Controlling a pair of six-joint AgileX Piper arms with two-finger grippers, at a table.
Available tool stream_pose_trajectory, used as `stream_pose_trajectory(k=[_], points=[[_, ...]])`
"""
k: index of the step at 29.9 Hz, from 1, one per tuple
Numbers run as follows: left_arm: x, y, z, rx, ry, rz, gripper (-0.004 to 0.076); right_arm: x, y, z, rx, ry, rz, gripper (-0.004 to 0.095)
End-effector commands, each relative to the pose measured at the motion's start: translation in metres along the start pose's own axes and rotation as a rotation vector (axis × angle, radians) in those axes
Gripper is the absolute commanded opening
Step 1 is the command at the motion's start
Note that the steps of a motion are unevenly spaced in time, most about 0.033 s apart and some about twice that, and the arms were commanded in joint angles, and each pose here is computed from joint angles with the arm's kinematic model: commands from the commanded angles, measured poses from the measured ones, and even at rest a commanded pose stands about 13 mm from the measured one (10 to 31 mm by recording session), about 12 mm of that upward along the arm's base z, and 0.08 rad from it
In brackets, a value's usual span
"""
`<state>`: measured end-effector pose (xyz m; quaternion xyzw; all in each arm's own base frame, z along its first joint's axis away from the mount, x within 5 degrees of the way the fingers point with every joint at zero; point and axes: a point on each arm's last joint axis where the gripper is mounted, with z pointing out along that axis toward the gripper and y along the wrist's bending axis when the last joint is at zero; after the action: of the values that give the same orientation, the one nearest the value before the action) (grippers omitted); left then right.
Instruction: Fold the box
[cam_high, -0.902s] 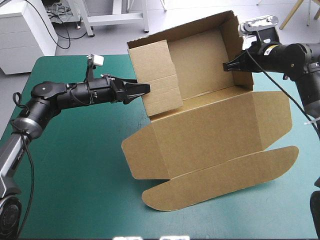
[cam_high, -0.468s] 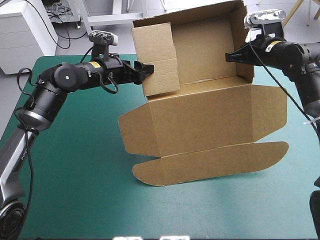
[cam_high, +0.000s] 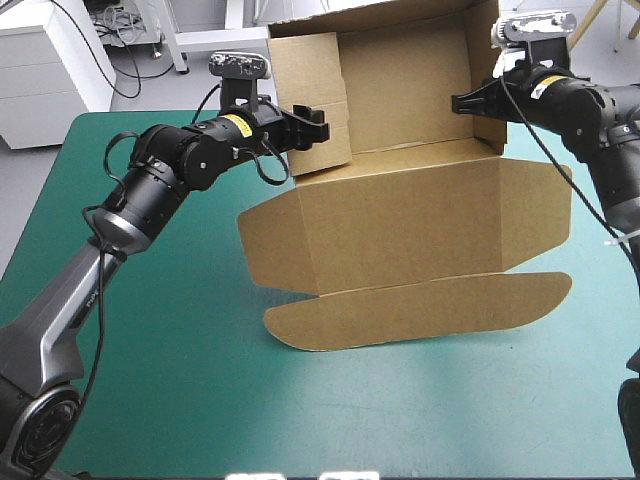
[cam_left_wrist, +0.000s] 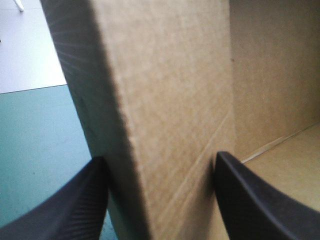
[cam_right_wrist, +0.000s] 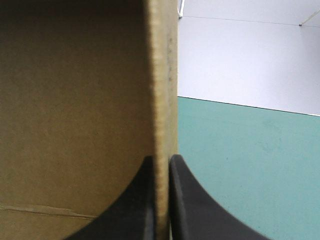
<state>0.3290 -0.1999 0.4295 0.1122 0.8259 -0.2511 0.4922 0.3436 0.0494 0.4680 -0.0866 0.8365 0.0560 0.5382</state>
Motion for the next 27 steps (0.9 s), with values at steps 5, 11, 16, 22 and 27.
stream_pose_trajectory(k=[5, 11, 16, 22, 27], points=[[-0.017, -0.025, -0.013, 0.077, -0.144, 0.011, 0.0150, -0.022, 0.002, -0.026, -0.004, -0.161, 0.014, -0.0008], [-0.018, -0.026, -0.013, 0.083, -0.166, 0.017, -0.0008, -0.020, 0.002, -0.025, -0.008, -0.142, 0.015, -0.0008], [-0.015, -0.024, -0.008, 0.065, -0.138, 0.037, -0.0008, -0.017, 0.003, -0.024, -0.013, -0.103, 0.019, -0.0008], [-0.002, -0.005, 0.004, -0.015, 0.000, 0.046, -0.0010, 0.003, 0.004, -0.007, -0.040, 0.086, 0.044, -0.0008], [0.010, 0.022, 0.016, -0.099, 0.146, 0.030, -0.0009, 0.034, 0.007, 0.026, -0.095, 0.350, 0.062, -0.0010]])
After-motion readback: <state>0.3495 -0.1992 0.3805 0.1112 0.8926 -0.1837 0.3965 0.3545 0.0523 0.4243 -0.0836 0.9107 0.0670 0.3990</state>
